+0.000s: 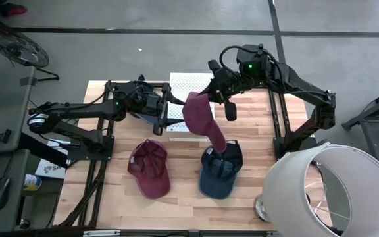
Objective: Pick & Place hat
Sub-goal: Put the top red cap on the shelf
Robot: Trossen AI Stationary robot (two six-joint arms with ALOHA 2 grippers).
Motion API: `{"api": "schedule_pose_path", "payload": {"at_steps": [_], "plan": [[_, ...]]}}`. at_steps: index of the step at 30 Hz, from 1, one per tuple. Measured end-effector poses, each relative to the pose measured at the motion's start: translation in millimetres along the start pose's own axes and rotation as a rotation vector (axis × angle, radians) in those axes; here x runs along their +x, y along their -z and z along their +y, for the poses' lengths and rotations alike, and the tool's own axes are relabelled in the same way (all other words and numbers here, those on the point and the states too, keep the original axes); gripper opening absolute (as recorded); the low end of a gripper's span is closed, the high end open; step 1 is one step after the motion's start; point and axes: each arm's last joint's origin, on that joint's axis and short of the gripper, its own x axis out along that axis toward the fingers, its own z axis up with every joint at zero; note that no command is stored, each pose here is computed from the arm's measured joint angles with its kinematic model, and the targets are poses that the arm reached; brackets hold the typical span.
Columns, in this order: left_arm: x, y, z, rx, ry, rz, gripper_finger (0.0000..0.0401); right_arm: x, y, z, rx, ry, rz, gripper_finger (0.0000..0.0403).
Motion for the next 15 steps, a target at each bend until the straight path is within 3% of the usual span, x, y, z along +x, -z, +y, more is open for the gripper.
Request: {"api": "schedule_pose_path", "payload": {"at_steps": [15], "plan": [[1.3,0.7,-1.0,-0.001,0.017,-0.005,0.0159,0.0,0.0,0.0,-0.003,0.000,0.000,0.0000]]}}
